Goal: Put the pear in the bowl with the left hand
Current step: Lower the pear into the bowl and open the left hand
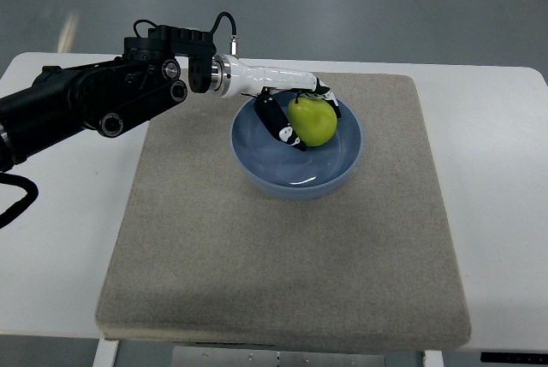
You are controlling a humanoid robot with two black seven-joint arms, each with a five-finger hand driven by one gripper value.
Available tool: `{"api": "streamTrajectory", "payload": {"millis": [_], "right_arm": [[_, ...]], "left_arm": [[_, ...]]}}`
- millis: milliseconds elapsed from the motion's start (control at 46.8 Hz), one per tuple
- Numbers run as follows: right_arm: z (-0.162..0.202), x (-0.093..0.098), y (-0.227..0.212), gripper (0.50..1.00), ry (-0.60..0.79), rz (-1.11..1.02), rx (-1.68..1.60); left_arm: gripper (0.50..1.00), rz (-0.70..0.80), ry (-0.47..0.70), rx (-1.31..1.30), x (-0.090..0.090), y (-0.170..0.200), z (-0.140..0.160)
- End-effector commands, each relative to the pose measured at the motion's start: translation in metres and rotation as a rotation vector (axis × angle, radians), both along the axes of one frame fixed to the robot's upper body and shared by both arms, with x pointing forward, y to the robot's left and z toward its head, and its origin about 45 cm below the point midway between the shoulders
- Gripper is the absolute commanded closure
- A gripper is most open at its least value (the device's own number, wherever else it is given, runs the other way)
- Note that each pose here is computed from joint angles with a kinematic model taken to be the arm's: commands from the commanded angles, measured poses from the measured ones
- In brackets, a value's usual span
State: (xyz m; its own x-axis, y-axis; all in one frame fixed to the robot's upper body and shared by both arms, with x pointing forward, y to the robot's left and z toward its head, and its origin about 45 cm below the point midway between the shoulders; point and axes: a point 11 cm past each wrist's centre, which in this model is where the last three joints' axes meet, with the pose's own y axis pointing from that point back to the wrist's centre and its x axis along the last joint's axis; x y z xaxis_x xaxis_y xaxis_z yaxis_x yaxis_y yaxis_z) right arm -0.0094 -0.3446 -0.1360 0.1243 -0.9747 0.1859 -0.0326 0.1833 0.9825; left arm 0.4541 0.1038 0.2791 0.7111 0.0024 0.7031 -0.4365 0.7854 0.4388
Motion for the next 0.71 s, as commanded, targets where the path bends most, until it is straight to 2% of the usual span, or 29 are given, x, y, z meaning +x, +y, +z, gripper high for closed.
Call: {"api": "streamTrajectory", "payload": {"millis": [0, 64, 150, 192, 299, 684], "right_arm": [[0.0, -0.0001, -0.0002, 0.576, 0.0, 0.0, 0.0], [0.0, -0.0001, -0.0002, 0.576, 0.0, 0.0, 0.0], [-0.0001, -0.0001, 0.0004, 0.576, 0.0, 0.0, 0.001], [0.0, -0.0001, -0.0002, 0.574, 0.0, 0.0, 0.0], [0.0, -0.0001, -0.0002, 0.576, 0.0, 0.0, 0.0], [0.0, -0.0001, -0.0002, 0.576, 0.0, 0.0, 0.0]], "left_arm": [[0.649, 0.002, 0.012, 0.0, -0.0016, 0.0013, -0.0052], [0.619, 0.004, 0.015, -0.002, -0.0019, 0.0016, -0.0061], [0.607, 0.003, 0.017, -0.004, -0.0022, 0.0008, -0.0062], [0.572, 0.004, 0.019, -0.005, -0.0024, 0.001, -0.0068], [0.553, 0.004, 0.024, -0.008, -0.0031, 0.0014, -0.0088], [0.544, 0.003, 0.021, -0.028, -0.0023, -0.0019, -0.0031]]}}
